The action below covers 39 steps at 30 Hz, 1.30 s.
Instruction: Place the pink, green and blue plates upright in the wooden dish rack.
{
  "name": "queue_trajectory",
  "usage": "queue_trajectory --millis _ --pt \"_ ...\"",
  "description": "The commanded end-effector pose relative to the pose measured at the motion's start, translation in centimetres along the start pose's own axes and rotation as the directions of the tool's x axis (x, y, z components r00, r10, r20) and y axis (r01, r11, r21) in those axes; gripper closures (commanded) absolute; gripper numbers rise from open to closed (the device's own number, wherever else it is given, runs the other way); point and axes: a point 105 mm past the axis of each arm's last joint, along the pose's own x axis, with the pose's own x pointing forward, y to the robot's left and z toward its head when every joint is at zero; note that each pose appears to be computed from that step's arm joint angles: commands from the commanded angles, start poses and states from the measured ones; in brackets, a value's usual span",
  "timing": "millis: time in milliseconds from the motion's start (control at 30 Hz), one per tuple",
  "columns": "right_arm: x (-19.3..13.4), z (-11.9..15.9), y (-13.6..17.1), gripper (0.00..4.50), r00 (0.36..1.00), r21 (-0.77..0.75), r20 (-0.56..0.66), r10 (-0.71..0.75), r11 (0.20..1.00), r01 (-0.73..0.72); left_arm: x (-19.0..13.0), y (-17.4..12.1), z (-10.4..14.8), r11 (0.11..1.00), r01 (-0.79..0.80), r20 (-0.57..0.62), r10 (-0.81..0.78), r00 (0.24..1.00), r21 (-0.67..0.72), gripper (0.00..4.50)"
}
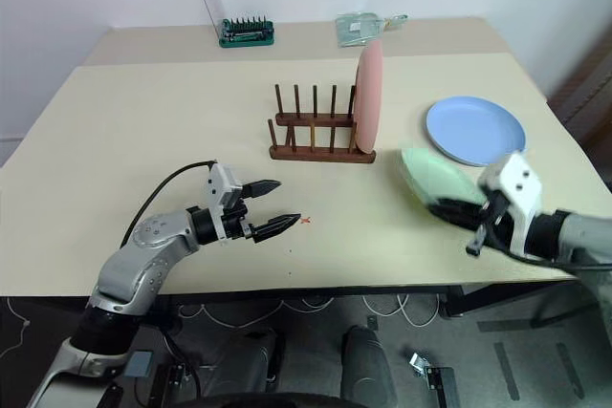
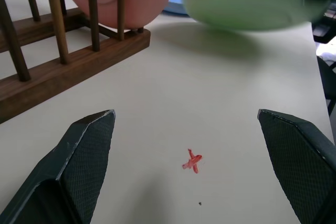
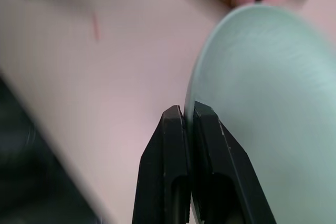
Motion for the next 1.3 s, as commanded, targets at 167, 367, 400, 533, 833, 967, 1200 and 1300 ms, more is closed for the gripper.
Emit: queue_trajectory --millis 167,367,400,533,833,967,1200,1300 --pt "-0.5 11.1 -4.0 4.43 0.908 -0.058 0.379 -0.177 0.975 0.215 0.1 0.4 0.4 0.999 -0.002 0.03 0.001 1.0 0.035 0.0" --pt "1.8 15.2 -3.2 4.43 0.861 -0.098 0.495 -0.12 0.976 0.193 -0.1 0.5 0.0 0.999 -0.009 0.035 0.007 0.999 0.033 0.0" --pt "2.3 16.3 -2.5 4.43 0.841 -0.097 0.535 -0.08 0.983 0.155 -0.2 0.5 -0.1 0.999 -0.009 0.036 0.008 0.999 0.032 0.0" --pt "4.9 20.6 1.3 4.43 0.691 -0.039 0.715 0.102 0.994 -0.106 -0.4 0.7 -0.7 0.999 -0.024 0.04 0.023 0.999 0.026 0.0" --pt "10.4 20.4 3.1 4.43 0.652 0.323 0.758 0.006 0.866 -0.382 -0.8 1.3 -1.4 0.998 -0.061 0.044 0.06 0.997 0.029 0.0" --pt "13.0 18.2 1.5 4.43 0.715 0.538 0.686 -0.135 0.756 -0.373 -0.9 1.3 -1.5 0.998 -0.065 0.042 0.064 0.997 0.026 0.0" --pt "15.4 15.4 1.2 4.43 0.799 0.674 0.569 -0.196 0.668 -0.316 -1.0 1.2 -1.0 0.998 -0.061 0.045 0.06 0.997 0.034 0.0" --pt "16.0 14.6 1.0 4.43 0.815 0.706 0.537 -0.216 0.644 -0.294 -1.1 1.0 -0.8 0.998 -0.058 0.046 0.056 0.997 0.033 0.0"
